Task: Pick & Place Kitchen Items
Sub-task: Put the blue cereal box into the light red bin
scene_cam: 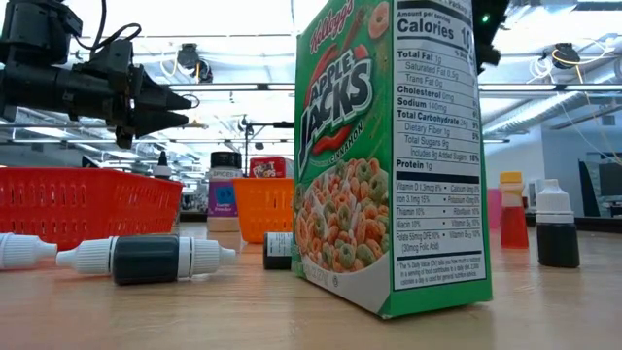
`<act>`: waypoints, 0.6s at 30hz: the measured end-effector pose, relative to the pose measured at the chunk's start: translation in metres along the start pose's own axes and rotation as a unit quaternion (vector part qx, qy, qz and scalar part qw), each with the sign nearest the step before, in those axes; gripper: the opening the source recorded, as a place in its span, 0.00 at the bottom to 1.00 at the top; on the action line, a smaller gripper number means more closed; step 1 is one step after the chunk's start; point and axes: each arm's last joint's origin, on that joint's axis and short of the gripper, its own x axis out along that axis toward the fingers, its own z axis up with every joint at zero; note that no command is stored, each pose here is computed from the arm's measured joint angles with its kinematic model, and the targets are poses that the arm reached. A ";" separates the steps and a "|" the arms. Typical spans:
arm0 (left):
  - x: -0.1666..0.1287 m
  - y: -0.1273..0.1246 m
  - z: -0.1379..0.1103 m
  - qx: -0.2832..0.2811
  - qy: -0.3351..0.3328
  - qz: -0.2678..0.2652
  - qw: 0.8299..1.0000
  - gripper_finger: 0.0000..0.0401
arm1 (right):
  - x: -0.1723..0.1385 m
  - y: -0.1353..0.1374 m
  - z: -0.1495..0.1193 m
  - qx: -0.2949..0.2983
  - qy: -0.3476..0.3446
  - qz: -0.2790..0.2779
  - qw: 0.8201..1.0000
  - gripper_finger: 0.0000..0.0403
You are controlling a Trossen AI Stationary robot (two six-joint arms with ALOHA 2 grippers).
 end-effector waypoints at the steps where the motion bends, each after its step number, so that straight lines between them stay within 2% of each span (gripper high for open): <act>1: 0.000 0.000 0.000 -0.001 0.000 0.000 1.000 0.46 | 0.004 -0.004 0.000 0.003 0.003 -0.005 1.000 0.00; 12: 0.000 0.000 0.000 -0.011 0.000 0.000 1.000 0.46 | 0.044 -0.056 -0.010 0.069 0.018 -0.005 0.997 0.00; 18: 0.000 0.000 0.001 -0.013 -0.005 -0.002 1.000 0.46 | 0.076 -0.071 -0.017 0.106 0.059 0.015 0.993 0.00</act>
